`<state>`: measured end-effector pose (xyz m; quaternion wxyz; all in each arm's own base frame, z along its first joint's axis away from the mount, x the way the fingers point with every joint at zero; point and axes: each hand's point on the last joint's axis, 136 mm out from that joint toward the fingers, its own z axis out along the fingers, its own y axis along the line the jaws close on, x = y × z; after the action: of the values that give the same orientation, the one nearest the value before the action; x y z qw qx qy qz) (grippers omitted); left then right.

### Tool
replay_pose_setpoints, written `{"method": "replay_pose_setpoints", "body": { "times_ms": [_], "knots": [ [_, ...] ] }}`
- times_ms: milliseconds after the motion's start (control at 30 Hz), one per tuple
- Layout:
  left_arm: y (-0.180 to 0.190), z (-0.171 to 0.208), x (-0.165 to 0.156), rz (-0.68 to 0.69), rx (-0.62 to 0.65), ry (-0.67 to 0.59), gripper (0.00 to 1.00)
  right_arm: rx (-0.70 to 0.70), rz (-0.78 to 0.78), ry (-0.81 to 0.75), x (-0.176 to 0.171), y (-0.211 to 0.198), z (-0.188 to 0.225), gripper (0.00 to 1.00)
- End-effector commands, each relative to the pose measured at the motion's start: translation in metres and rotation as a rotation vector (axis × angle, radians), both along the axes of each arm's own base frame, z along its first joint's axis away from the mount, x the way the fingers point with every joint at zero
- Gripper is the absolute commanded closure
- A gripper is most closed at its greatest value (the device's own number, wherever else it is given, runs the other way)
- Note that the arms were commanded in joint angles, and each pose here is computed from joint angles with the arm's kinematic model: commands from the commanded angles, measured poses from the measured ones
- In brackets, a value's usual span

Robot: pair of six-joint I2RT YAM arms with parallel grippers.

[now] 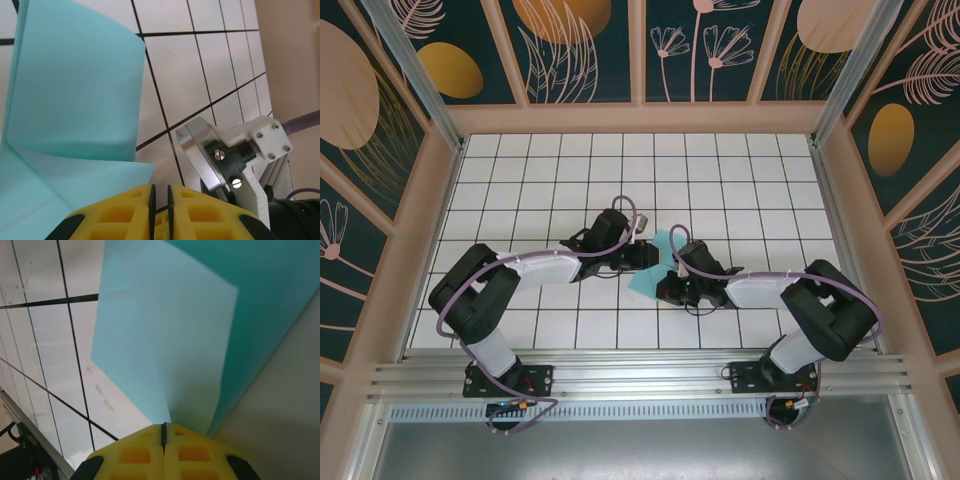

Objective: Fold a paper plane with a square sheet of paper (pick it up from the middle)
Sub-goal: Fold the triangle a second time at the center of the table.

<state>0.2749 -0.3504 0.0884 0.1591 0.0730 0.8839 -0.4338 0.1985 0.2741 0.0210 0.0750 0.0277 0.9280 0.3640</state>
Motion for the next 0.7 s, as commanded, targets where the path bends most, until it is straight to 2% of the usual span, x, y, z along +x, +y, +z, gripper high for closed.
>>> {"method": "replay_pose_setpoints", "body": {
  "times_ms": [0,333,667],
  "knots": [
    [-0.004,0.004,0.001,-0.032,-0.003,-0.015,0.82,0.018,0.010,-0.014,0.005,0.009,0.002,0.97],
    [0.000,-0.020,0.003,-0.019,0.042,0.027,0.83,-0.055,-0.025,0.053,-0.007,-0.009,-0.021,0.98],
    [-0.002,-0.037,0.011,-0.012,0.044,0.059,0.85,-0.084,-0.018,0.056,-0.008,-0.014,-0.023,0.98]
  ]
}}
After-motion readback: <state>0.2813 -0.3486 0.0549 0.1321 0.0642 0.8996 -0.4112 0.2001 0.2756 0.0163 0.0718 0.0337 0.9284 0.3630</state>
